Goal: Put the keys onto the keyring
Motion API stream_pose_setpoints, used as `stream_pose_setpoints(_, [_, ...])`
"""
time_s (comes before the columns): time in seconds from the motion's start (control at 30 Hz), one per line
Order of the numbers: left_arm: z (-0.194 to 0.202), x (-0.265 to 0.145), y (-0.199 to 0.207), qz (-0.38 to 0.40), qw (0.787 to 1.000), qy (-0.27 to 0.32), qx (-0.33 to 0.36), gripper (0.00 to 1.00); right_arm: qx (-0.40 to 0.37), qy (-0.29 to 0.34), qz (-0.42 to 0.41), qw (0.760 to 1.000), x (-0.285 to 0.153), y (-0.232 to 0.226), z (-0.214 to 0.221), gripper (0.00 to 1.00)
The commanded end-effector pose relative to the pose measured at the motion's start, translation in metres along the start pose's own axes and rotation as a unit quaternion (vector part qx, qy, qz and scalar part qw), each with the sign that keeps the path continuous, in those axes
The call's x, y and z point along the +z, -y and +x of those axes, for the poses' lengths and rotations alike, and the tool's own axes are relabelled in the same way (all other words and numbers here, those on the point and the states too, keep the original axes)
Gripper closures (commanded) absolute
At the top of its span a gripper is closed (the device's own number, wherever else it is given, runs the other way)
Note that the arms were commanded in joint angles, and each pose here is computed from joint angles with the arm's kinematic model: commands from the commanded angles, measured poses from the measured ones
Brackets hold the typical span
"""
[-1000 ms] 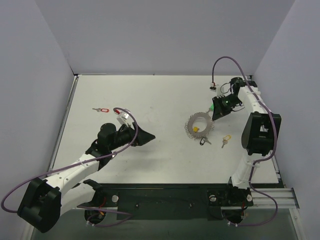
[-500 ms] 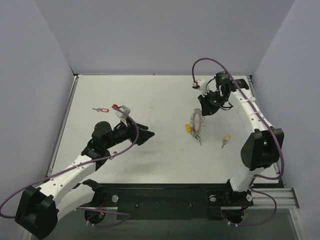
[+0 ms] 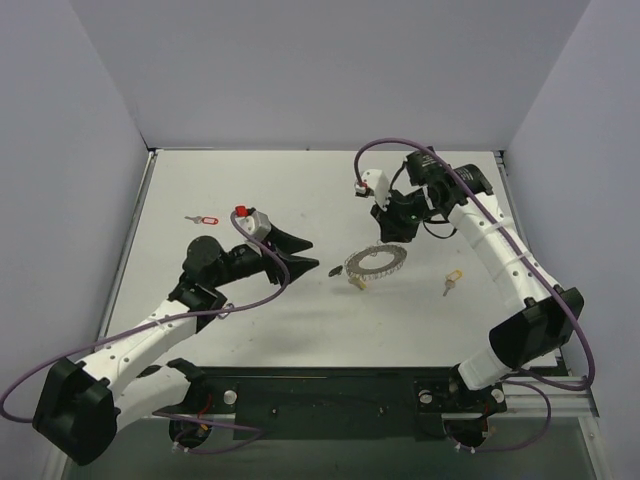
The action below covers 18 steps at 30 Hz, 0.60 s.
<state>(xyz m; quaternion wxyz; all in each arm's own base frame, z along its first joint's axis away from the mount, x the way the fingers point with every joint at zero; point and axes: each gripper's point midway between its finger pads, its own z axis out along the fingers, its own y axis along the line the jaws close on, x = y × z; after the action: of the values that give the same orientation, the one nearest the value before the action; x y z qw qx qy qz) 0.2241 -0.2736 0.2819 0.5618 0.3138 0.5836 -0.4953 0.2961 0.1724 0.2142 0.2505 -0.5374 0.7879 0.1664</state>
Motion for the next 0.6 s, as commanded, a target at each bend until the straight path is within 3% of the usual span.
stream_pose_setpoints(0.0, [-0.021,0.019,0.022,0.063,0.996,0.029,0.058,0.42,-0.016,0.047,-0.032,0.998,-0.02,-0.028,-0.018,1.0])
stream_pose_setpoints(0.23, [0.002,0.038,0.012,0.052,0.998,0.017,0.03,0.44,0.022,0.063,-0.059,0.996,0.005,-0.032,-0.024,1.0])
stream_pose_setpoints(0.4, [0.027,0.031,0.004,0.021,1.0,-0.005,-0.003,0.44,0.093,0.062,-0.086,0.99,0.031,-0.03,-0.015,1.0])
stream_pose_setpoints(0.57, [0.045,0.022,-0.016,-0.064,0.994,-0.039,-0.081,0.44,0.185,0.107,-0.136,0.967,0.043,-0.027,-0.01,0.86])
